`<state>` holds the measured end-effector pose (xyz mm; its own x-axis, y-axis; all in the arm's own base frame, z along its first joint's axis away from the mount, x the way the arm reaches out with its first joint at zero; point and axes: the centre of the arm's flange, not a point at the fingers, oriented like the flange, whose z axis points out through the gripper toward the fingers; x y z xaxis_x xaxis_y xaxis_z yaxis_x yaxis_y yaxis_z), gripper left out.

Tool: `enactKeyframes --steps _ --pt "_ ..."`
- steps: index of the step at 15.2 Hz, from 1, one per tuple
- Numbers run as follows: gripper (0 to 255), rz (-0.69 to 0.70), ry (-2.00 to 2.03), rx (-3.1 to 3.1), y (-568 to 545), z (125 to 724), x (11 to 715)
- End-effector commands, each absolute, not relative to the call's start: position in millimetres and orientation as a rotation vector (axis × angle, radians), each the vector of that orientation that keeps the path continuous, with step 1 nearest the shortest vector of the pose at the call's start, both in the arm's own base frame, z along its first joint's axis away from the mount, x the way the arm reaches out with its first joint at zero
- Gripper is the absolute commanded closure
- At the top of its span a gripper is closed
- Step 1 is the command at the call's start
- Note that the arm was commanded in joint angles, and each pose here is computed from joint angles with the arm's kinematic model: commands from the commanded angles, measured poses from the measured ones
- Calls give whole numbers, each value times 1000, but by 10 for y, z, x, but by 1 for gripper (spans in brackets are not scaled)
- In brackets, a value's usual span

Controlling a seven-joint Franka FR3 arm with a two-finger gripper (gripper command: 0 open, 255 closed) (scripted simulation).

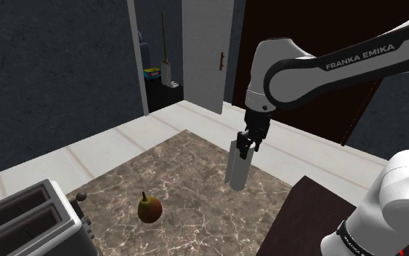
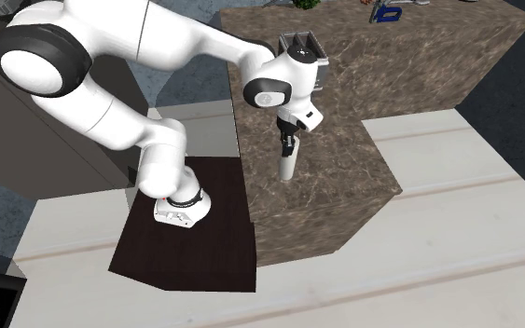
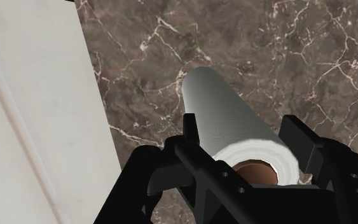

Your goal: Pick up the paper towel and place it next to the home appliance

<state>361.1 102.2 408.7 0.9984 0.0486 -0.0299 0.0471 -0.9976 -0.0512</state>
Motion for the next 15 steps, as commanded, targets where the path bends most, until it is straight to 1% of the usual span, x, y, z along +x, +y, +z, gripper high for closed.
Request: enactKeyframes --steps 1,4,15 --pt "255 51 -75 -3089 1025 4081 3609" --pt "255 51 -75 -3089 1028 4082 3610" --pt "255 51 -75 -3089 1028 4663 3610"
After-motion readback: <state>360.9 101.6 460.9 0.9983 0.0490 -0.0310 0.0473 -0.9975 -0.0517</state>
